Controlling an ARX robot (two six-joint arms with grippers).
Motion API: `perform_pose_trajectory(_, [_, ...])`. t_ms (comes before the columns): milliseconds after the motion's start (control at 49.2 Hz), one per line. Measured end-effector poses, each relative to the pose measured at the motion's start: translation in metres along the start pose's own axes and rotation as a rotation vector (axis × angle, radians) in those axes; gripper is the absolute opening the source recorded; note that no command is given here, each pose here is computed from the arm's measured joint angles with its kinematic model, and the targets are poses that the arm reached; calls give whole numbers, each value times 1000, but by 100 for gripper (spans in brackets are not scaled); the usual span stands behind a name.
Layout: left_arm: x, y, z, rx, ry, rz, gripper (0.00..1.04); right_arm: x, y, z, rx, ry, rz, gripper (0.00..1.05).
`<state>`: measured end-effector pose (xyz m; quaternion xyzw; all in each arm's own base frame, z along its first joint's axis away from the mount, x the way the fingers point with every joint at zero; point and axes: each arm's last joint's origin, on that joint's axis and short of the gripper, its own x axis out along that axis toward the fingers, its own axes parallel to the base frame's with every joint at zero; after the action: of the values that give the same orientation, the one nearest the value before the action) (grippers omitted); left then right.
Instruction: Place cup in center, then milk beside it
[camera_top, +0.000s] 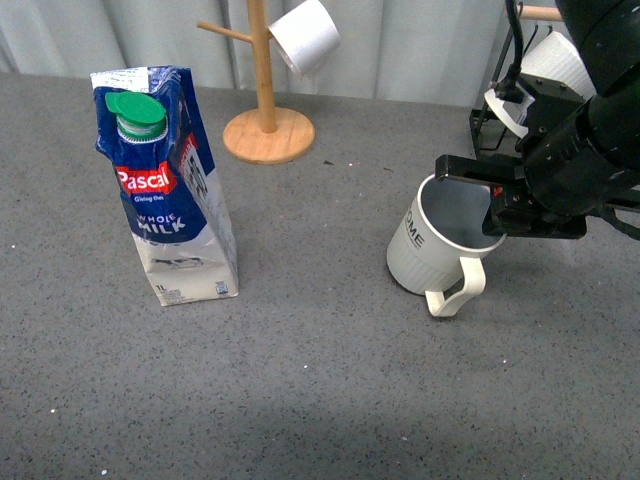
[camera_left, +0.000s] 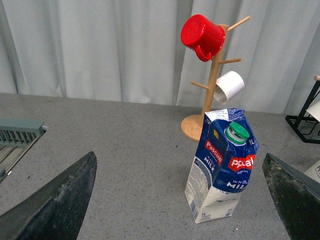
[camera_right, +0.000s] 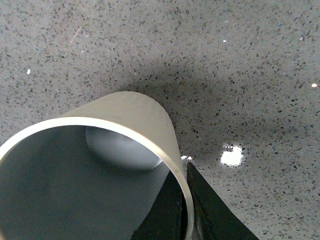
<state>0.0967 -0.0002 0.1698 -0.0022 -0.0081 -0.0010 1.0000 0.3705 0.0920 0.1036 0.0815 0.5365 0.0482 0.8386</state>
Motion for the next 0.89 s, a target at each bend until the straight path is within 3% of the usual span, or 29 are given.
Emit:
perform_pose_trajectory(366, [0, 0, 0, 0, 0, 0, 98, 3, 9, 3, -11, 16, -14, 2])
perform_pose_trajectory(590, [0, 0, 0, 0, 0, 0, 98, 1, 10, 6, 0, -7, 20, 37])
perform_pose_trajectory(895, [0, 0, 0, 0, 0, 0, 98, -51, 14, 22, -40, -221, 43, 84])
